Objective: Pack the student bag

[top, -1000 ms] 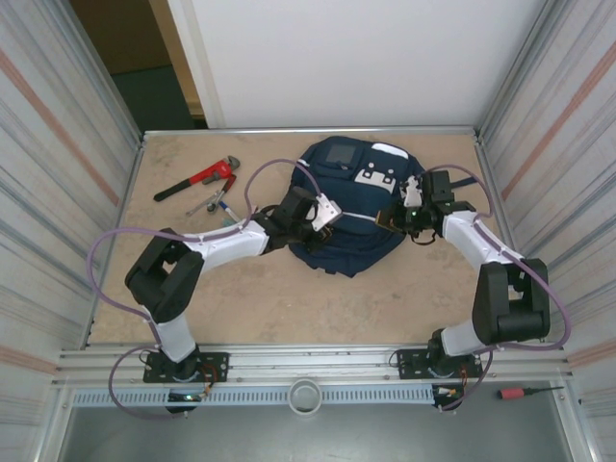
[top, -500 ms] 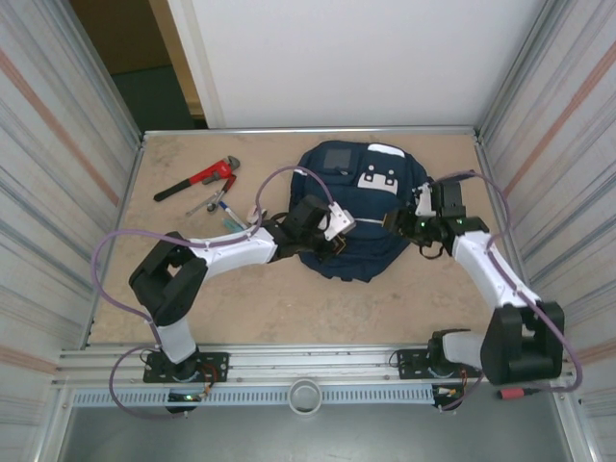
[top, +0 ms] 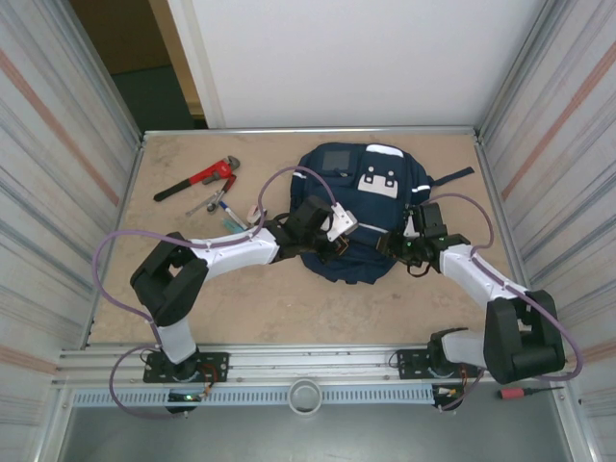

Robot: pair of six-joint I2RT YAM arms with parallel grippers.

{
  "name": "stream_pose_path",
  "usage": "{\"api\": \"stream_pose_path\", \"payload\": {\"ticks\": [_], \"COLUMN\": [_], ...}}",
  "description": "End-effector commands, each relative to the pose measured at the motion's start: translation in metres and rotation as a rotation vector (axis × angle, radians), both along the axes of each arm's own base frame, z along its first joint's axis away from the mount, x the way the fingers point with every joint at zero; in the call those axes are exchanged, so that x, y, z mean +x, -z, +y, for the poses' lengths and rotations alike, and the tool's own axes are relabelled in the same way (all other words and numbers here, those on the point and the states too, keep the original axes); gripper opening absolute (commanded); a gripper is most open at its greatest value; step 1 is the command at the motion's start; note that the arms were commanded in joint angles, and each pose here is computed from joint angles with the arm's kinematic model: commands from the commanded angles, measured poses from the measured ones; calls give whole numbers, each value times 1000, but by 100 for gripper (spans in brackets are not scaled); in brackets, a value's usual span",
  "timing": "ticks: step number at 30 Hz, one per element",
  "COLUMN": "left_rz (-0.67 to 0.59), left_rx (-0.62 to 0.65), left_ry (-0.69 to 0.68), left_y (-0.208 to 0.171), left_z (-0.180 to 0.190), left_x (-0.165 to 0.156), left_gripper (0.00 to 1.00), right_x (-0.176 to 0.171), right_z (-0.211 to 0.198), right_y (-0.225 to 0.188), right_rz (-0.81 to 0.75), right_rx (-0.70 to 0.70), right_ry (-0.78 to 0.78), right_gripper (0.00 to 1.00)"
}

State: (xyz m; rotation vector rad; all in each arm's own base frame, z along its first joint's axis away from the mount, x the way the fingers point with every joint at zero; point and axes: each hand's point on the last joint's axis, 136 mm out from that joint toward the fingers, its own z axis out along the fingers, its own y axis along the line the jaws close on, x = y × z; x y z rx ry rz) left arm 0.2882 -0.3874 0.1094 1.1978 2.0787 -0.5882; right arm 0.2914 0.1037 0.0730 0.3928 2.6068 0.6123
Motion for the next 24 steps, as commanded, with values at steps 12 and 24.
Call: {"api": "stream_pose_path", "payload": {"ticks": [12, 24], "left_rz": [-17, -29], "left_rx": [-25, -13], "left_ry": [6, 0], "left_y": [-17, -18], "left_z": [5, 8], "left_x": [0, 1], "left_gripper": [0, 0], "right_x": [-11, 0], "right_z": [-18, 16], "right_y": [-20, 11], "right_rz": [-93, -39], "right_rx": [54, 82], "right_ry": [93, 62], "right_gripper": [54, 58]}}
